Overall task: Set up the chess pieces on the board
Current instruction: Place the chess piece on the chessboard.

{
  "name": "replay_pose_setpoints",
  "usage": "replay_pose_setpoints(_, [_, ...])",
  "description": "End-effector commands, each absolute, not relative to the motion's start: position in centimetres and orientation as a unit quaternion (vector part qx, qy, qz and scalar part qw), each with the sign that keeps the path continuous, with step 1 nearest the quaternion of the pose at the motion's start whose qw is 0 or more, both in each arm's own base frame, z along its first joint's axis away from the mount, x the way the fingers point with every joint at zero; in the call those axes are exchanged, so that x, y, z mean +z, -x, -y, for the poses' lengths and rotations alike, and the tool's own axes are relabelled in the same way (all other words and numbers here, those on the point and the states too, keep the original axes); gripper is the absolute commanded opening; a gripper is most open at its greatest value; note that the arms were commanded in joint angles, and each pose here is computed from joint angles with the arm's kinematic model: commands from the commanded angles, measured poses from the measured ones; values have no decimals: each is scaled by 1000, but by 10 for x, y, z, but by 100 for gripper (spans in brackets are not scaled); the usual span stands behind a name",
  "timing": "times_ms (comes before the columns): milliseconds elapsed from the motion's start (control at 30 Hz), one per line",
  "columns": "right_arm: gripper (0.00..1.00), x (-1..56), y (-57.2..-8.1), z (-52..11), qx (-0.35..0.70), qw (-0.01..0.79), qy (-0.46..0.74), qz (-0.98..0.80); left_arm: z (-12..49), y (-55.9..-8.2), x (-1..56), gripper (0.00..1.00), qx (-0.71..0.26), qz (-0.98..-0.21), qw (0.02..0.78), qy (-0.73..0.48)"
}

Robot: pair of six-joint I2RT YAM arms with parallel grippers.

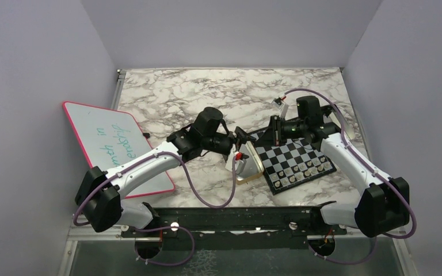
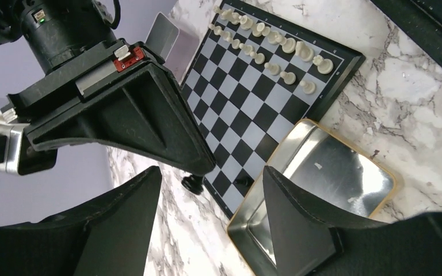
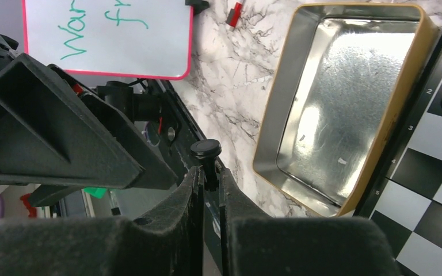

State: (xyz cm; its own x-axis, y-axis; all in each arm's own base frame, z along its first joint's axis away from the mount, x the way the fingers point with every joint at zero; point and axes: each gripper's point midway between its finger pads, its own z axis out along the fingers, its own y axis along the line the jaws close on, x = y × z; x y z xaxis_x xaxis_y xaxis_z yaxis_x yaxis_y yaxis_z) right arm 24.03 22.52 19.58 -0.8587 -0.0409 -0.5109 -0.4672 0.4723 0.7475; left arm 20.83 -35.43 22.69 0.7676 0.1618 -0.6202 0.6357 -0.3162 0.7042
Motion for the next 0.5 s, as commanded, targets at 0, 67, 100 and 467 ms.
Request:
replay_pose_setpoints(0, [9,214,-231,-233,511,212,170,-815,366,-216,233,66,-198,-225,531,-793])
replay_pose_setpoints(67, [9,217,-228,-236,518,211,173,-811,367,-217,230,65,-193,-221,528,-797])
replay_pose_setpoints(100, [9,218,-228,-236,519,213,174,-810,367,-219,229,64,-189,-220,526,-799])
replay_pose_setpoints(467, [9,233,-216,-239,541,208,192,-792,363,-222,223,55,-174,-224,515,-809])
